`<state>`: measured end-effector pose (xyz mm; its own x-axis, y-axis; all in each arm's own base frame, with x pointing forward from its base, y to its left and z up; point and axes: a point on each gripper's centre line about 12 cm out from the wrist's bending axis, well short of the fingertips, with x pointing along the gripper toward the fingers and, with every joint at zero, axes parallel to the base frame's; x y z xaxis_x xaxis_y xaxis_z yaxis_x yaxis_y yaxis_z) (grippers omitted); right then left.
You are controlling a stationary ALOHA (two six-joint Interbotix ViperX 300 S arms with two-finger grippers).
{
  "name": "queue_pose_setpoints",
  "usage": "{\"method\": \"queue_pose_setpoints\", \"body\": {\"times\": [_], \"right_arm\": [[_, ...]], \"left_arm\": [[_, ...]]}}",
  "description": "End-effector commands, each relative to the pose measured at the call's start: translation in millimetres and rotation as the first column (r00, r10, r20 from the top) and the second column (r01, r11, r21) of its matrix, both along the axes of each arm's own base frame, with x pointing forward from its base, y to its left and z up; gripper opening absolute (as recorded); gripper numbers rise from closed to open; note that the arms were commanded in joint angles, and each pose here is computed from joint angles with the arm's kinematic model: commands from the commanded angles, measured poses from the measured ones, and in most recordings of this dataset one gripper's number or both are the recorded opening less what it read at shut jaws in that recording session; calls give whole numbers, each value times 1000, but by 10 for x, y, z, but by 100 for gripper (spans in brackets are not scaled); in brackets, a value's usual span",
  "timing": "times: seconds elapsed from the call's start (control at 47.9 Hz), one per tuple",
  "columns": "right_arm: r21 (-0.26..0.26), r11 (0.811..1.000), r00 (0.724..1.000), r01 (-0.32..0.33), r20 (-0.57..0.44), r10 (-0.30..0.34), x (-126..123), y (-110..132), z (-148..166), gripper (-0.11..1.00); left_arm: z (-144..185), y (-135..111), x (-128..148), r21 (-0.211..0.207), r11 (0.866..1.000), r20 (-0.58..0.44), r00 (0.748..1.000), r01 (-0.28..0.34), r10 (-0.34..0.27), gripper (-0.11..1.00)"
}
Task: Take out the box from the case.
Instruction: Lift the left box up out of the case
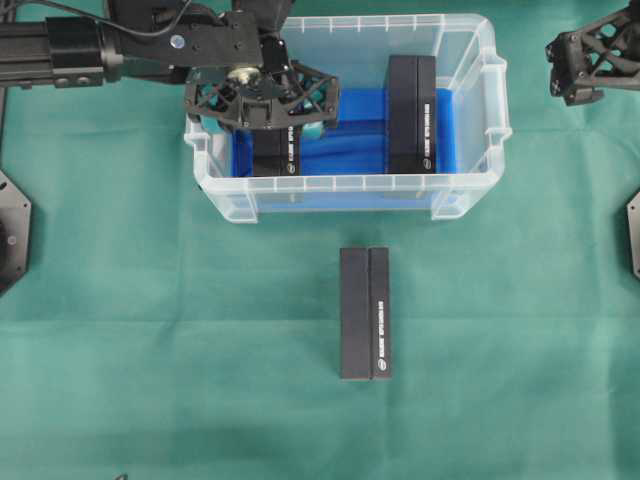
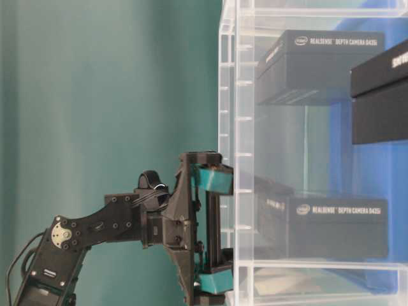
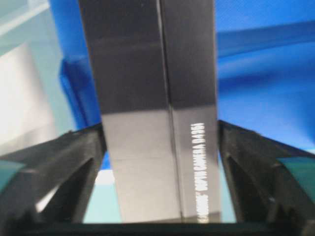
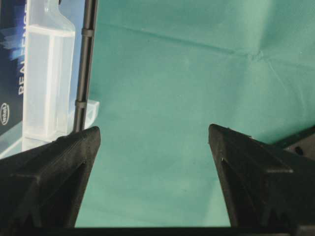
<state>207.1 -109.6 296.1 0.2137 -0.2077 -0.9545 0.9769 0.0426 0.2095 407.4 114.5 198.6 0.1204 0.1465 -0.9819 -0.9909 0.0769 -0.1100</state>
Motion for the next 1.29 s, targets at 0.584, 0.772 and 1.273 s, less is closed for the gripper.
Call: {"method": "queue_pose_setpoints", "body": {"times": [0.584, 0.772, 1.273], "right_arm": [[-14, 1000, 1000, -17, 15, 17, 0, 2, 49, 87], [-15, 1000, 1000, -16, 17, 17, 1, 2, 54, 87], [-18, 1000, 1000, -17, 24, 17, 1, 2, 63, 87]], "left_arm": [[157, -26, 68, -20, 999, 68, 997, -27, 28, 60], [250, -28, 40, -21, 999, 51, 998, -29, 30, 60], [548, -46, 10, -23, 999, 27, 999, -25, 25, 60]]}}
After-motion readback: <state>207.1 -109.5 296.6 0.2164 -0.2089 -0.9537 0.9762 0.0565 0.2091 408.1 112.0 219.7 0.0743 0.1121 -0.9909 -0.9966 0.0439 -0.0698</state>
